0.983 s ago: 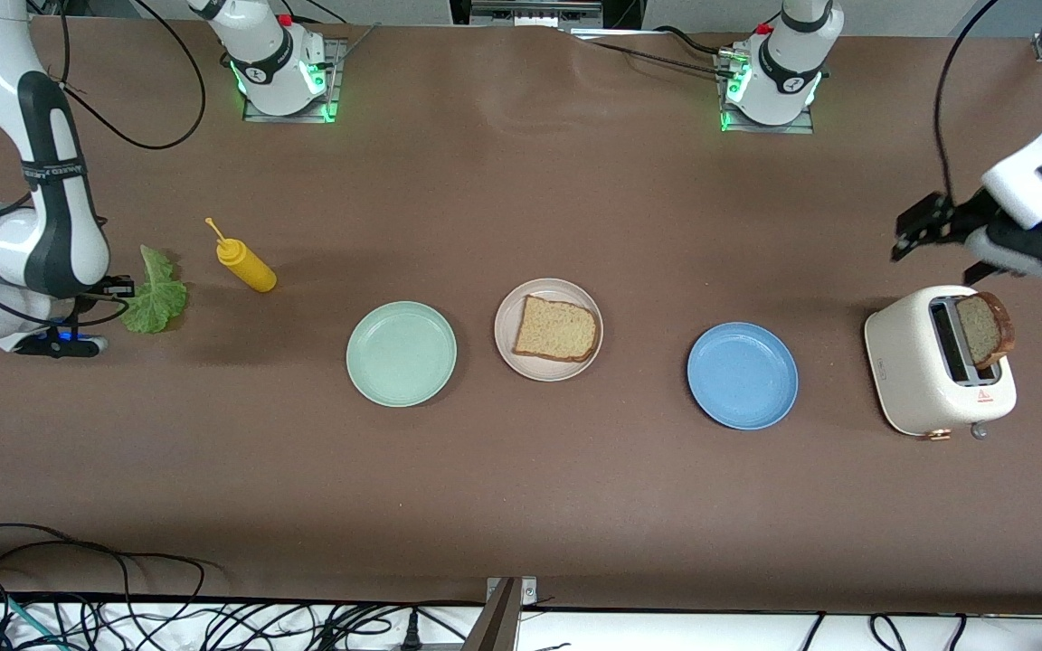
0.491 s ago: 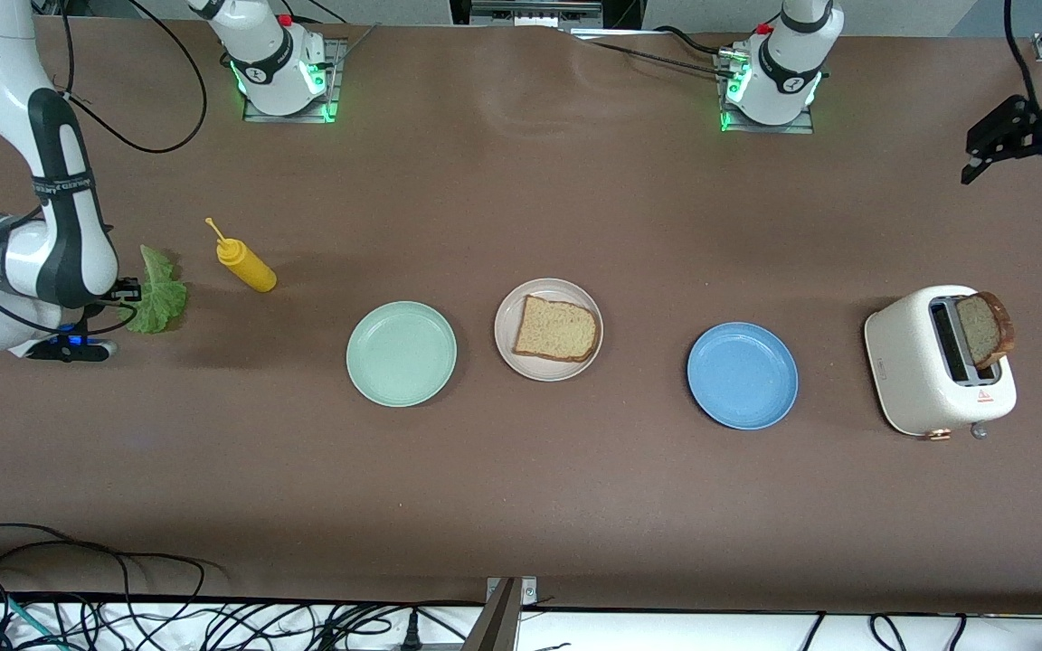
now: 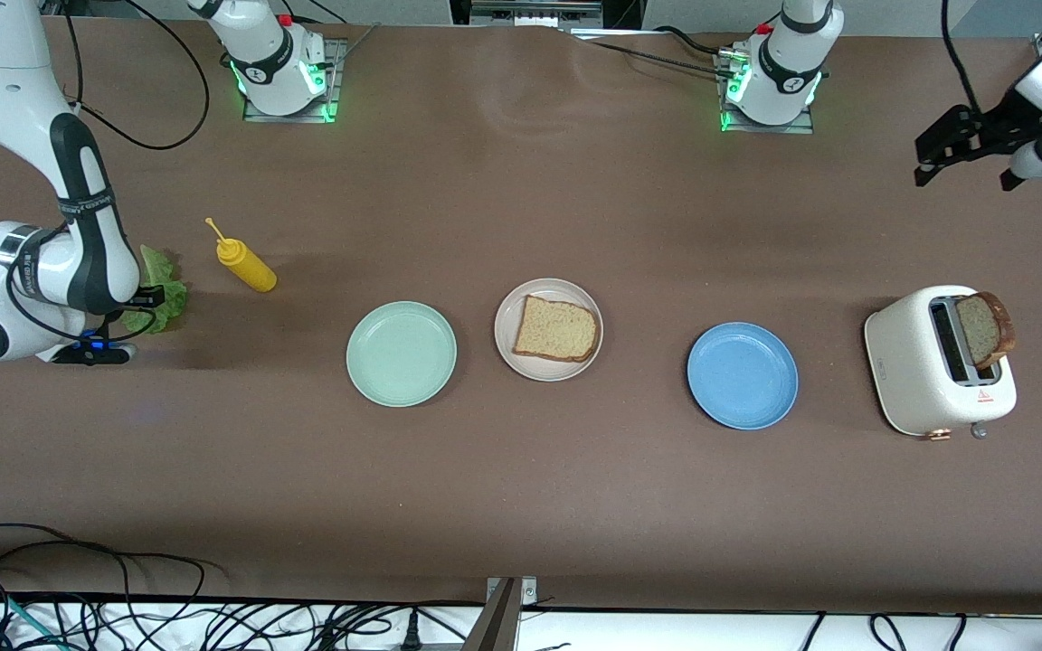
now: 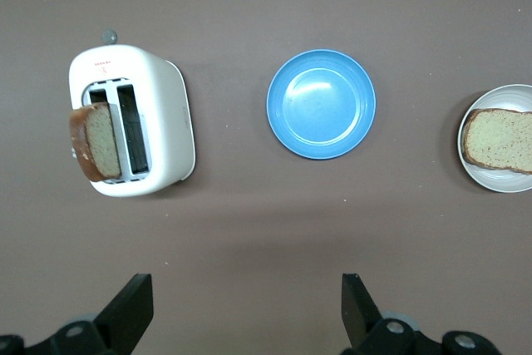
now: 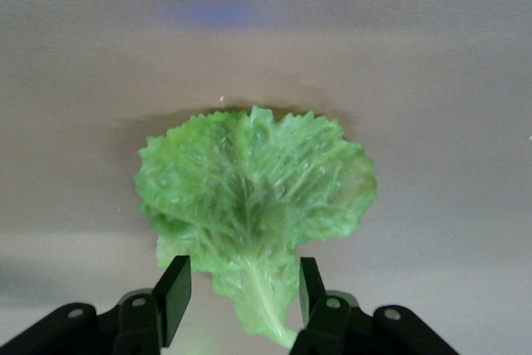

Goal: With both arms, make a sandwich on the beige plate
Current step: 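Open and raise the left gripper while the right gripper grasps lettuce, then lift the green lettuce leaf with the right gripper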

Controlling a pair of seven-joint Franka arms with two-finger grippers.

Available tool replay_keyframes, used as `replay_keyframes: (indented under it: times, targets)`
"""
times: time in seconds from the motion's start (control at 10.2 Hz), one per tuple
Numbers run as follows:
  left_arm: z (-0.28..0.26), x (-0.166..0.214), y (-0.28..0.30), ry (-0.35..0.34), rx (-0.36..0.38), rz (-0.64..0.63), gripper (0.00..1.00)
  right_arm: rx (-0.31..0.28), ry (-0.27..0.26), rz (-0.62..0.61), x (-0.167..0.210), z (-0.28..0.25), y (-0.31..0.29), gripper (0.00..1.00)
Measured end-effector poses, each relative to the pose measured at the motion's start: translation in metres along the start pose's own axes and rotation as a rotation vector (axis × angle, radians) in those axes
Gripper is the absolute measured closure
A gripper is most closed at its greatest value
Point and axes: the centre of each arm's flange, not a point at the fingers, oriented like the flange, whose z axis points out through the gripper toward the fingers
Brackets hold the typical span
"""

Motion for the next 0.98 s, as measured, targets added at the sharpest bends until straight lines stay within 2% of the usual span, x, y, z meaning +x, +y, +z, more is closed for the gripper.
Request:
replay_keyframes:
  times: [0.39,0.59,0.69,0.88,0.98]
  targets:
    - [-0.006,0.021,-0.025,-0.048,-0.012,-0.043,0.0,-0.002,-0.035,-0.005,0.008,0.027,-0.003,0.4]
    - [-0.003,0.025,-0.038,-0.055,-0.015,-0.067,0.0,-0.002,-0.035,-0.006,0.008,0.027,-0.003,0.68]
    - [-0.002,0.025,-0.044,-0.057,-0.016,-0.077,0.0,-0.002,-0.033,-0.006,0.008,0.026,-0.002,0.78]
    - [-0.002,0.025,-0.045,-0.059,-0.016,-0.077,0.0,-0.003,-0.03,-0.006,0.008,0.024,-0.002,0.89]
    - [-0.003,0.025,-0.043,-0.059,-0.016,-0.074,0.0,-0.003,-0.027,-0.006,0.008,0.02,-0.002,0.9]
